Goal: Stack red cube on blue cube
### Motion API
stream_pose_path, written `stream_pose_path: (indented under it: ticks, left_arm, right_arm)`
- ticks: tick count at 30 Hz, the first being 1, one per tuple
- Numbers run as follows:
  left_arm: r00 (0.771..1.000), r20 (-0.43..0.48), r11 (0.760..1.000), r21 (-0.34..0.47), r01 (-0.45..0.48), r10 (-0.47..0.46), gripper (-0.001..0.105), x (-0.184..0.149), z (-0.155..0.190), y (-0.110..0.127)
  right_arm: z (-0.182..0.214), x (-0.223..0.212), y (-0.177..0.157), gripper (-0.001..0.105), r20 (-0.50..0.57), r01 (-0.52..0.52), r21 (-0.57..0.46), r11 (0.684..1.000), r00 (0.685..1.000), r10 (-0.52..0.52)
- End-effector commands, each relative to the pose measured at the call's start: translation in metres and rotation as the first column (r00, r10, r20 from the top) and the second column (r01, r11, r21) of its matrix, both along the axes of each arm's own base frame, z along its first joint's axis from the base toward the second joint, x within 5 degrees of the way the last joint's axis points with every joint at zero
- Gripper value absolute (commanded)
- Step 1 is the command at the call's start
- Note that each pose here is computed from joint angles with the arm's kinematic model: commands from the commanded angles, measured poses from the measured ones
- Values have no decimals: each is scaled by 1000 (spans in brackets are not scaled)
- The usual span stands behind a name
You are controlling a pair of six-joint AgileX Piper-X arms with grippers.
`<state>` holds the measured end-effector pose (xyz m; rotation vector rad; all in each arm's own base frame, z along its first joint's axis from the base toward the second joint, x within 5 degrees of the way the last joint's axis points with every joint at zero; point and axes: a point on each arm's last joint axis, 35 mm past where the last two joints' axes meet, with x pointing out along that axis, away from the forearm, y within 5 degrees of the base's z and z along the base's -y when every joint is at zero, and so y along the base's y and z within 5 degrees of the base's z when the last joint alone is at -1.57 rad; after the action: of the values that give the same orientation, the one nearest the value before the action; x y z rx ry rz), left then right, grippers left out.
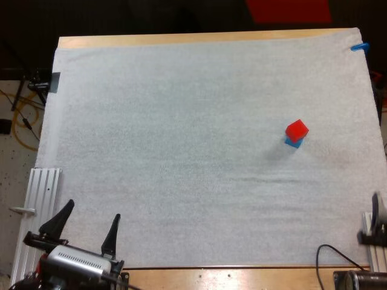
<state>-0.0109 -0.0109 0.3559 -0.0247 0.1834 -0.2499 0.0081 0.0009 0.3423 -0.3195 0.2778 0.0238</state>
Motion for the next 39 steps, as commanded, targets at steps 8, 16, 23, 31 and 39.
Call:
stream_pose_path:
  ticks: [8,16,23,31,39]
  left_arm:
    - [987,-162,1000,-13,-20,18,76,5,-20,1]
    - [980,-197,999,-19,-25,21,76,25,-43,2]
    - [969,-247,999,-38,-34,24,76,38,-64,2]
    - [970,-244,999,-41,-33,22,76,39,-65,2]
    - [970,-244,999,-43,-29,17,76,39,-65,2]
  right_arm:
    - [-15,-6,3,63,-79,-69,30,997,994,72]
    - [-28,5,2,63,-96,-72,33,997,993,75]
    - [-49,16,2,63,-157,-69,42,997,985,75]
    - [-50,19,2,63,-144,-69,42,997,987,74]
    - [-49,19,1,63,-144,-67,41,997,987,72]
